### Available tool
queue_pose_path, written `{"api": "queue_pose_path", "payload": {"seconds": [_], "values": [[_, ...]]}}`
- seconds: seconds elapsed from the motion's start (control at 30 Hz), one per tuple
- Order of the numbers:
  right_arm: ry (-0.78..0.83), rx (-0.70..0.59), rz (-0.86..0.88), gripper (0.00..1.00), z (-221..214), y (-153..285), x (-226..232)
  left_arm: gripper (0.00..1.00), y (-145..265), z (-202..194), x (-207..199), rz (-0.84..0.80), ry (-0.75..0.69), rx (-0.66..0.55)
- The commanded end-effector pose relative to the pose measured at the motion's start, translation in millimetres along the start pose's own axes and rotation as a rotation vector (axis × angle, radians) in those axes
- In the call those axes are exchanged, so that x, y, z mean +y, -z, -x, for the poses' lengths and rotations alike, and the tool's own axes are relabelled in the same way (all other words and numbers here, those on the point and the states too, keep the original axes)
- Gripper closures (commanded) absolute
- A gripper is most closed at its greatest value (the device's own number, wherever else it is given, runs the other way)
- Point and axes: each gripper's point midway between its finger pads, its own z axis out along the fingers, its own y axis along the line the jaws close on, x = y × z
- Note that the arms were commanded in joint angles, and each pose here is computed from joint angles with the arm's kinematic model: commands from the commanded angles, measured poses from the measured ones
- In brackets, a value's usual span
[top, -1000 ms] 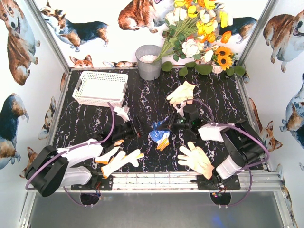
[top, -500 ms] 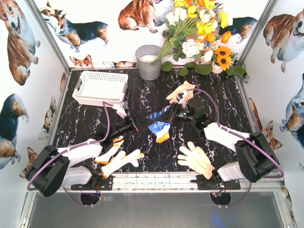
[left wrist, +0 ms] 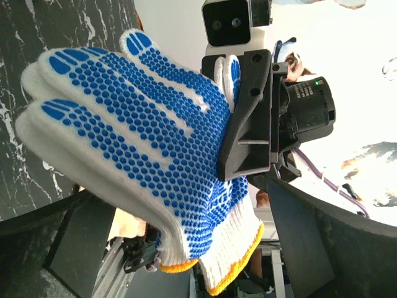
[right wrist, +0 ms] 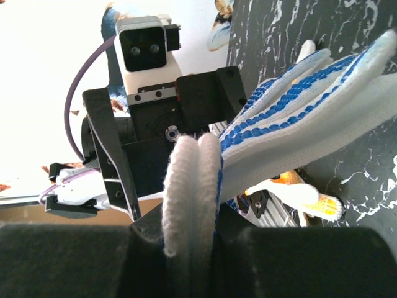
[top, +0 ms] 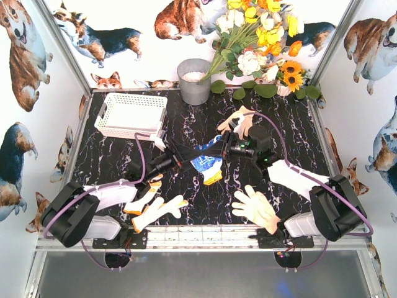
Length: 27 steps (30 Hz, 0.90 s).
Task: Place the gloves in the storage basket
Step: Pick up the glove from the center of the board.
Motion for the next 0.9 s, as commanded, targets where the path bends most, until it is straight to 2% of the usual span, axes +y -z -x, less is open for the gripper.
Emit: {"api": "queue_pose_path", "payload": {"seconds": [0.0, 0.33, 0.67, 0.77, 0.87], "values": [[0.116, 0.014, 0.163, 1.0, 3.3, 3.8, 55.7, 0.0, -5.7, 10.2, -35.1, -0.122, -0.017, -0.015], [0.158, 0.098, 0.203, 1.0, -11.8, -3.9, 65.6, 0.0, -10.3, 18.4, -57.8, -0.19, -0.036, -0.04], [0.181, 0.147, 0.187, 1.0, -23.1, -6.6, 58.5, 0.0, -7.1, 33.4, -74.5, -0.234, -0.067, -0.129], [0.196, 0.156, 0.178, 1.0, -25.4, -6.4, 57.2, 0.03, -4.8, 36.4, -76.5, -0.244, -0.068, -0.152], [0.205, 0.161, 0.168, 1.0, -26.6, -6.2, 55.9, 0.15, -4.1, 37.6, -77.4, -0.246, -0.069, -0.161]]}}
